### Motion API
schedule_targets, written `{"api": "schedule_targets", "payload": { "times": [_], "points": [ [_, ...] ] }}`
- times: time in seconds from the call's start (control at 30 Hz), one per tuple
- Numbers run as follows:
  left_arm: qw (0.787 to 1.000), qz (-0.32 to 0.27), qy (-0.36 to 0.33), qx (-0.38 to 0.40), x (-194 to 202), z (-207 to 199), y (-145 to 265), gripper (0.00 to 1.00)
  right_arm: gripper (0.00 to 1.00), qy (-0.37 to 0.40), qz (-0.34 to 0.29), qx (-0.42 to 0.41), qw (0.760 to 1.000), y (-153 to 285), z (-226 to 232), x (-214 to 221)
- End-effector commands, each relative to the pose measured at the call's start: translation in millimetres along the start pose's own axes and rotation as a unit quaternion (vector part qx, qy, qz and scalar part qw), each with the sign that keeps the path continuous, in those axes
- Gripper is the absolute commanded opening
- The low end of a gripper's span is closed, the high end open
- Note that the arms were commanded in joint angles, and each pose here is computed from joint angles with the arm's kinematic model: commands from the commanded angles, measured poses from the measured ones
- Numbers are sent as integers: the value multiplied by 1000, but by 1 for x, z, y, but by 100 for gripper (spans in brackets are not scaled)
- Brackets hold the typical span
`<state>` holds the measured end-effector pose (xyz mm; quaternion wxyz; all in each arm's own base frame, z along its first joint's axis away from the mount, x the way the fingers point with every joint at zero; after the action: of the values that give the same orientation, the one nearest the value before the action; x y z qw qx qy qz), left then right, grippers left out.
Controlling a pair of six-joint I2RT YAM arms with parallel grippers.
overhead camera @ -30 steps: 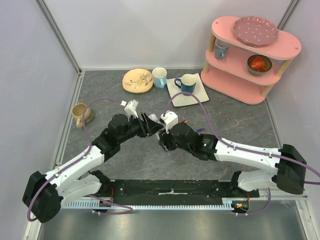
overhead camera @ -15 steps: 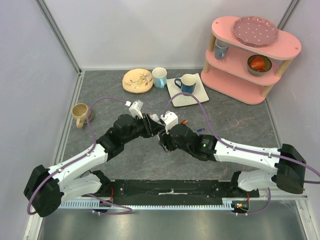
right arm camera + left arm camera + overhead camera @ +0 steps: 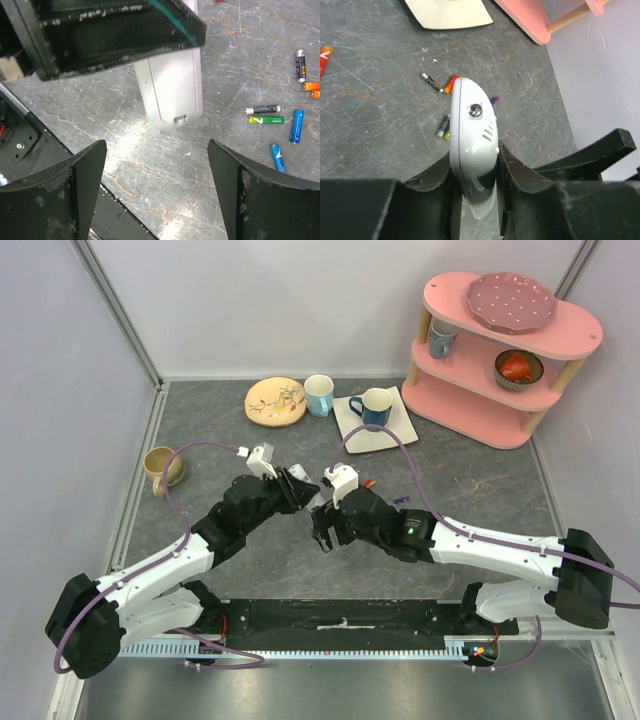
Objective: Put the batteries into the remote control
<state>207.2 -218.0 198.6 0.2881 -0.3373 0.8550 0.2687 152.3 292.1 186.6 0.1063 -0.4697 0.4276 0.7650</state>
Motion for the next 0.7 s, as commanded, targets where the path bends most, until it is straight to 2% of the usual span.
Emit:
{"api": "schedule_targets", "payload": {
  "times": [0.0, 0.13, 0.23, 0.3, 0.43, 0.5, 0.53, 0.57, 0.67],
  "points": [
    [995, -104, -5, -1, -30, -4, 2, 2, 91, -45, -36, -24, 998, 23, 9, -22],
    [990, -142, -3, 25, -32, -3, 12, 2, 97, -73, -67, 14, 995, 35, -6, -23],
    [983, -169, -14, 75, -32, -8, 20, 2, 98, -113, -90, 36, 989, 42, -18, -19],
    [981, -173, -7, 82, -30, -6, 21, 2, 98, -139, -115, 39, 983, 47, -25, -19],
    [982, -167, 13, 88, -17, 3, 20, 2, 98, -228, -176, 57, 956, 56, -40, -19],
    [968, -211, 28, 131, -21, -1, 26, 2, 98, -257, -216, 35, 941, 59, -43, -16],
    [969, -210, 39, 128, -9, 12, 28, 2, 95, -260, -224, 24, 939, 60, -43, -14],
    [959, -240, 48, 145, -15, 9, 33, 2, 94, -256, -224, 13, 940, 59, -44, -6],
    [965, -235, 33, 114, -4, 22, 28, 2, 92, -231, -200, -3, 952, 53, -41, 3]
  ]
}}
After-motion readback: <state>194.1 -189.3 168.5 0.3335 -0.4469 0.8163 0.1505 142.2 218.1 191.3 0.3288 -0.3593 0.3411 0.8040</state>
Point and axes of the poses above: each gripper's point midway between its finger pads, its own y axis back along the fingers, its own z axis along the line the jaws close on, x = y × z, the point moved 6 cm from there along y, back along the fingers
